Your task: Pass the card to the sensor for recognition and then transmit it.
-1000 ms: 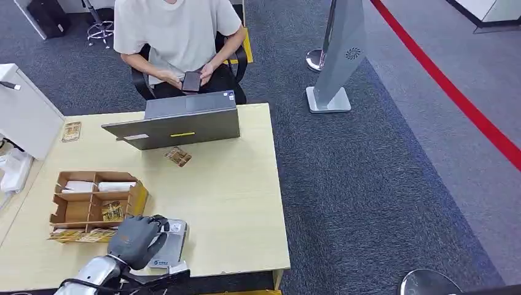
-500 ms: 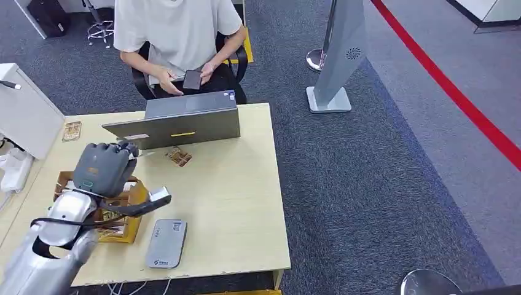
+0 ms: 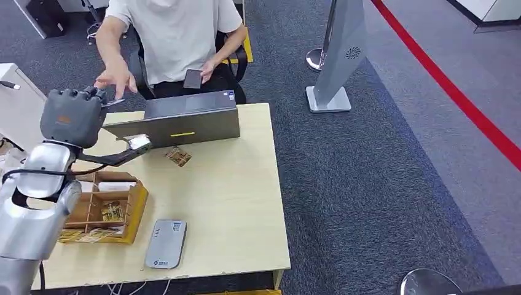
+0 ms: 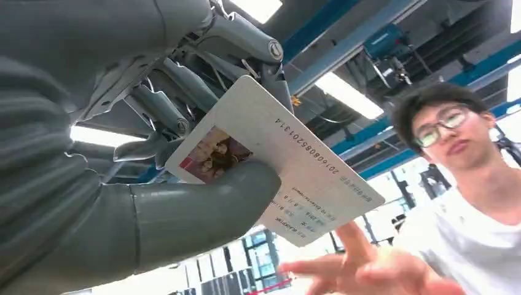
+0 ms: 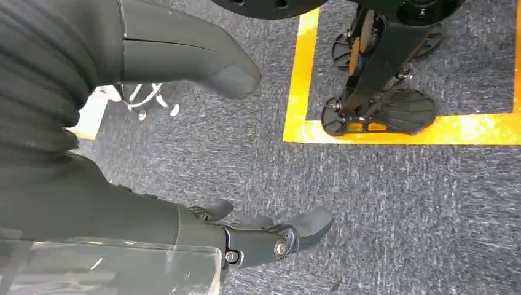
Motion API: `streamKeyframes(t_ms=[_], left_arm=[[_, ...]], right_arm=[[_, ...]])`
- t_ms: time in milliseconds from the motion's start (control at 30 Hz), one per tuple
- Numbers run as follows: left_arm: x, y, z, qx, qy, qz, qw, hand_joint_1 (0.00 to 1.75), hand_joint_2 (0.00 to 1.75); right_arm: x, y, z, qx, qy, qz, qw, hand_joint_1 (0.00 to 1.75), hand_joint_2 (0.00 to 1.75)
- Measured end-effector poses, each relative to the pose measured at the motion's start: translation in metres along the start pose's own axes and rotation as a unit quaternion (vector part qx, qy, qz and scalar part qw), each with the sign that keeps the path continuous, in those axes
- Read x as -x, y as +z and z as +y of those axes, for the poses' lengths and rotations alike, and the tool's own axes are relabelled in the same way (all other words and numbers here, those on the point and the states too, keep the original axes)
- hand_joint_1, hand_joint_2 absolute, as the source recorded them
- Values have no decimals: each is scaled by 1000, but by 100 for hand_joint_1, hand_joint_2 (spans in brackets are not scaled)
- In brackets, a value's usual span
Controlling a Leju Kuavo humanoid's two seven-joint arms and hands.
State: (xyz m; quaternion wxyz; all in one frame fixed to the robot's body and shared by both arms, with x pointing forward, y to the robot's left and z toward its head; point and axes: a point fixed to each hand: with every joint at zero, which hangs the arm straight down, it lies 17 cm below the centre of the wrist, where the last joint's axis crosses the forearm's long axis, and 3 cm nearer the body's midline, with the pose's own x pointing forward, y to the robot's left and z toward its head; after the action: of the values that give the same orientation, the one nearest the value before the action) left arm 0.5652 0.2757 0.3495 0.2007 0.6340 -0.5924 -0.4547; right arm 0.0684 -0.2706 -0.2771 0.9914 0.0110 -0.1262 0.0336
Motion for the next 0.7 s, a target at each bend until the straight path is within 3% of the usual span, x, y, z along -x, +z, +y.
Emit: streamKeyframes(t_ms=[333,367,700], left_arm=[[18,-15,2,6,-14,16,1000,175,175],[18,-14,0,9,-14,16,1000,0,175],[15,-15,-3,16,1,18,1000,0,175]], right_arm=[[1,0,2,-2,0,3,1000,0,175],[1,0,2,-2,0,2,1000,0,175],[0,0,2,-1,-1,0,1000,0,175]])
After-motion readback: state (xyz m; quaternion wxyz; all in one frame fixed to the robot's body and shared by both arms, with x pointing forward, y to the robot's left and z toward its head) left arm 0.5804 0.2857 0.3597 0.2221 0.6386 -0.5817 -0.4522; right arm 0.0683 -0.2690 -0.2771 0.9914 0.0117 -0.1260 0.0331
